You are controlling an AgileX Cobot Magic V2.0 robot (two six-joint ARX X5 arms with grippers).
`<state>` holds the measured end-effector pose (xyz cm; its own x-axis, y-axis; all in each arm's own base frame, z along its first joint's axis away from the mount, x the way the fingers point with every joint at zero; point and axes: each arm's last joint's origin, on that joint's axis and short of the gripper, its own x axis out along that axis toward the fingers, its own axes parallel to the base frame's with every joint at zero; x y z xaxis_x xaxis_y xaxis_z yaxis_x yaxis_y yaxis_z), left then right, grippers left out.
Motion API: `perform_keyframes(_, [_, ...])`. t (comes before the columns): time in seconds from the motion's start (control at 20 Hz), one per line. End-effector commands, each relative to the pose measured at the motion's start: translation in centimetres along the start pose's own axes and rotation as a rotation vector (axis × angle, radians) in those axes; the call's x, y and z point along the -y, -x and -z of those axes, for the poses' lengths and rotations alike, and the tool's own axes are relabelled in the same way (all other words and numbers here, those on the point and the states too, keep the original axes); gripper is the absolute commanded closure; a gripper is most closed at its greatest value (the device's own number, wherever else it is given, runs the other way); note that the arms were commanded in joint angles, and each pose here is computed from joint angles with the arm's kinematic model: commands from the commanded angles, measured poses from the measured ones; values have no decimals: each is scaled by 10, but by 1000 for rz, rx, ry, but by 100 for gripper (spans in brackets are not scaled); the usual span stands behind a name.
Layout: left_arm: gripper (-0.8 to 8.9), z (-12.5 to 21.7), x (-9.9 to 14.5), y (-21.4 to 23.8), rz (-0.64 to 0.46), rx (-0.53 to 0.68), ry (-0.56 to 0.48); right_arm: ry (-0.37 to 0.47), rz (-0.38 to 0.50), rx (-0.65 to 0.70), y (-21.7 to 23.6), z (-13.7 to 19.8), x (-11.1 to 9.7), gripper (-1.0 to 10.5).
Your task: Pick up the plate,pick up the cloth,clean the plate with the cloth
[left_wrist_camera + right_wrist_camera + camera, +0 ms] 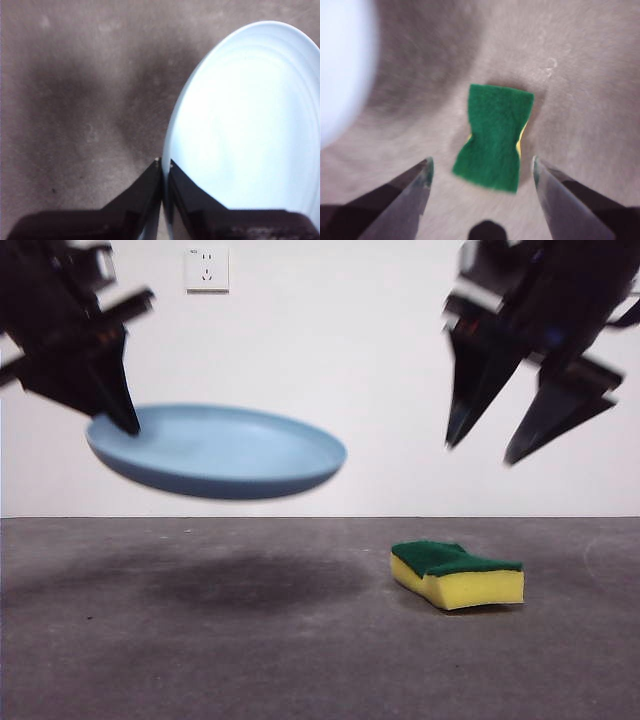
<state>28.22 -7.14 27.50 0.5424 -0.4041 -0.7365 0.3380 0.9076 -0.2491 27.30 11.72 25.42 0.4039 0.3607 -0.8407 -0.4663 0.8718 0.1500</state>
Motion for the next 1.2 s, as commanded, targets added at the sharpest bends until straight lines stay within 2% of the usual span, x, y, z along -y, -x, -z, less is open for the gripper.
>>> perform_keyframes(0.05, [821, -1, 7, 21, 7, 52, -30, 36, 6, -58, -24, -8, 1, 609])
perform_keyframes(0.25, [821, 0, 14, 45, 7, 113, -47, 56, 44, -131, -59, -9, 4, 610])
perform_keyframes(0.5, [821, 3, 14, 46, -8, 98, -41, 59, 30, -214, -90, -1, 3, 611])
perform_keyframes(0.85, [821, 3, 14, 46, -10, 90, -39, 116, 19, -234, -107, 2, -17, 941])
perform_keyframes(1.0, [821, 4, 13, 46, -23, 83, -38, 127, 54, -237, -108, 3, -19, 959])
perform_keyframes(1.2, [821, 5, 8, 40, -148, 60, -53, 104, 53, -198, -95, -2, -21, 959])
